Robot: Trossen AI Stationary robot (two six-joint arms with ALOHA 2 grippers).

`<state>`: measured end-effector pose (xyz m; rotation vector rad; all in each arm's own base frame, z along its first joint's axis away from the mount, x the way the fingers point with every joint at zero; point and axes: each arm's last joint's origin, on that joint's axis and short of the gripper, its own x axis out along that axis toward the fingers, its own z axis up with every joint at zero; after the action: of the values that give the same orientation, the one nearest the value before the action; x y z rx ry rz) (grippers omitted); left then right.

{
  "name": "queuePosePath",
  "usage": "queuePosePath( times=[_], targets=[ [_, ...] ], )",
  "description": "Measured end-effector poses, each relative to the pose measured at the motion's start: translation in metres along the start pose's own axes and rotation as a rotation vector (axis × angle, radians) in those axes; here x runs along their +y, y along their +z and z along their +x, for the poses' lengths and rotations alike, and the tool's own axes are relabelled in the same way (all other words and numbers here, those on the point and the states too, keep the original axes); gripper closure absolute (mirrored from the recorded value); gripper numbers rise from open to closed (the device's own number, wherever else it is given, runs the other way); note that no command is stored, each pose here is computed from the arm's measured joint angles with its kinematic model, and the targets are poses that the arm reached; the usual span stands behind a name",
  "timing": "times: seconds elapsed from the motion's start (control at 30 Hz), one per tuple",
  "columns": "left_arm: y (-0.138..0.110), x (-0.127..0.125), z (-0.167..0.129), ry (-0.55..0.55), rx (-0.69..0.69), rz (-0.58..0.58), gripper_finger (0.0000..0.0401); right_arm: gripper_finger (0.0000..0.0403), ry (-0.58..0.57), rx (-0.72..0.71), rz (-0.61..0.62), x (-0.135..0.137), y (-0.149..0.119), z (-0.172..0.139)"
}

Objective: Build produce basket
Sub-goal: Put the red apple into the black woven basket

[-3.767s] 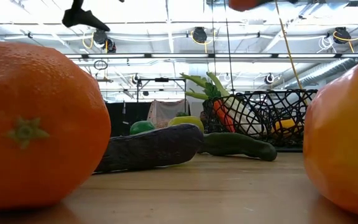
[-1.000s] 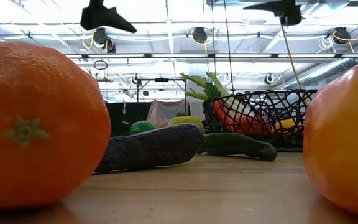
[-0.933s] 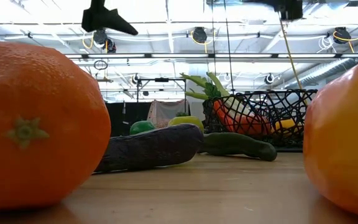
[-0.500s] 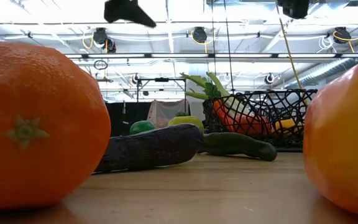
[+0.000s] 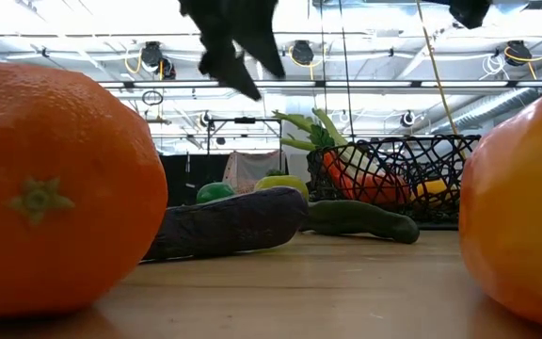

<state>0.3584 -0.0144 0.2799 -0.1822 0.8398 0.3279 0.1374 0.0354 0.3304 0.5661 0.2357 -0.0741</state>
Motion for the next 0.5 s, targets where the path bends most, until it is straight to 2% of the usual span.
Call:
queuePosePath(
  times=[0.17, 0.3, 0.5],
  targets=[
    [-0.001, 0.009, 0.036, 0.008, 0.041, 0.096, 0.002, 0.0067, 0.018, -0.023, 0.002, -0.002, 0.003, -0.01],
    [-0.002, 0.019, 0.065, -0.05, 0.087, 0.058, 0.002, 0.0067, 0.006, -0.008, -0.004, -0.005, 0.002, -0.017],
    [-0.009, 0.035, 0.092, 0.006, 0.148, 0.036, 0.002, 0.0067, 0.012, -0.022, -0.001, -0.007, 0.003, -0.022]
  ],
)
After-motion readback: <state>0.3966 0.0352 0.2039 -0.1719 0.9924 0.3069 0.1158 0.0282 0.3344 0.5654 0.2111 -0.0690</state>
